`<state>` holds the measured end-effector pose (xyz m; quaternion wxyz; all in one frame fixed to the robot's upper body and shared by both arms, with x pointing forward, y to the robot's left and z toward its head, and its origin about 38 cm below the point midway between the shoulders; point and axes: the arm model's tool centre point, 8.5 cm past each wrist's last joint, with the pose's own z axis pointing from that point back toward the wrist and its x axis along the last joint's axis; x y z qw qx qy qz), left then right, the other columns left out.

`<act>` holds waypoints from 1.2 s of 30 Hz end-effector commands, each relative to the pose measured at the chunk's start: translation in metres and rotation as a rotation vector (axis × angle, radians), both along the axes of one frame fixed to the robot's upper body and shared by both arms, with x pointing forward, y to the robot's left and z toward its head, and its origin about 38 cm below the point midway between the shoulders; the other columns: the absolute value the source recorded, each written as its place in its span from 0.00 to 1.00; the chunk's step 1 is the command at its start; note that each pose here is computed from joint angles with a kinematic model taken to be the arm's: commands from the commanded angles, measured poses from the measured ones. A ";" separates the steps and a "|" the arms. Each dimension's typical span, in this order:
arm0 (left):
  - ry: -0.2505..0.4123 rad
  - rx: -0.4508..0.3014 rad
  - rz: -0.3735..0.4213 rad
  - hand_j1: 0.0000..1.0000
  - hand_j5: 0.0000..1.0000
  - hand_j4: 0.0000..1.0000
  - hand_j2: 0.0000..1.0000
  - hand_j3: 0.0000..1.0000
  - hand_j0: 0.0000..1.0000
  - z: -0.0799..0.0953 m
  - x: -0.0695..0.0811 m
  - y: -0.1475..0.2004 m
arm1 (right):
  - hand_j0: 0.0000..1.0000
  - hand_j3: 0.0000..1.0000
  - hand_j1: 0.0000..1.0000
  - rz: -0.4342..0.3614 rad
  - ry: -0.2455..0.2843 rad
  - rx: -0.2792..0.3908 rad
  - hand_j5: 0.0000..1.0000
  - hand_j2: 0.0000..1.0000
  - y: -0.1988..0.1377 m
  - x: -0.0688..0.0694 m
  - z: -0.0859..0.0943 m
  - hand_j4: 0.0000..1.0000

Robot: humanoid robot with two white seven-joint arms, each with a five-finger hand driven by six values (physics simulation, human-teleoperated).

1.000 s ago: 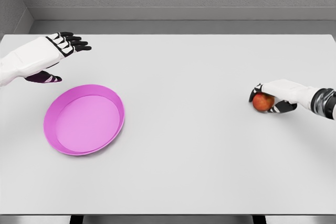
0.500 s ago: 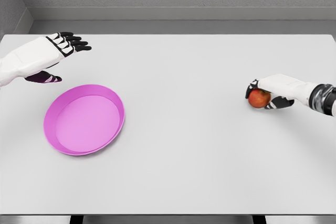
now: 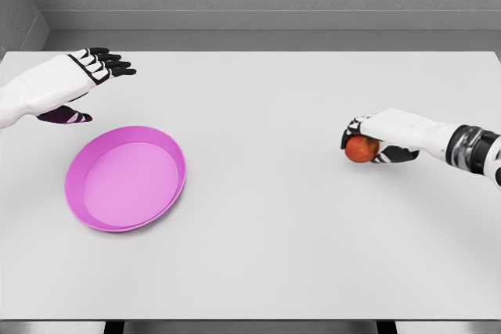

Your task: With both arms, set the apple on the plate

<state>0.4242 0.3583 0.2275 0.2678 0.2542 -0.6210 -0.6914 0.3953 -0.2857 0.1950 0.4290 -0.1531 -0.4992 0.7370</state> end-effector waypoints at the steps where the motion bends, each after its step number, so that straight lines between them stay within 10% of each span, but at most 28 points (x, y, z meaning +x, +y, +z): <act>1: 0.000 -0.007 0.001 1.00 1.00 1.00 1.00 1.00 1.00 0.001 0.000 0.000 | 0.57 0.57 0.57 0.042 -0.008 0.016 0.57 0.57 0.007 -0.002 0.002 0.57; 36: 0.001 -0.005 0.004 1.00 1.00 1.00 1.00 1.00 1.00 0.000 0.000 0.001 | 0.57 0.57 0.57 0.355 0.039 0.169 0.57 0.57 0.131 -0.019 -0.020 0.57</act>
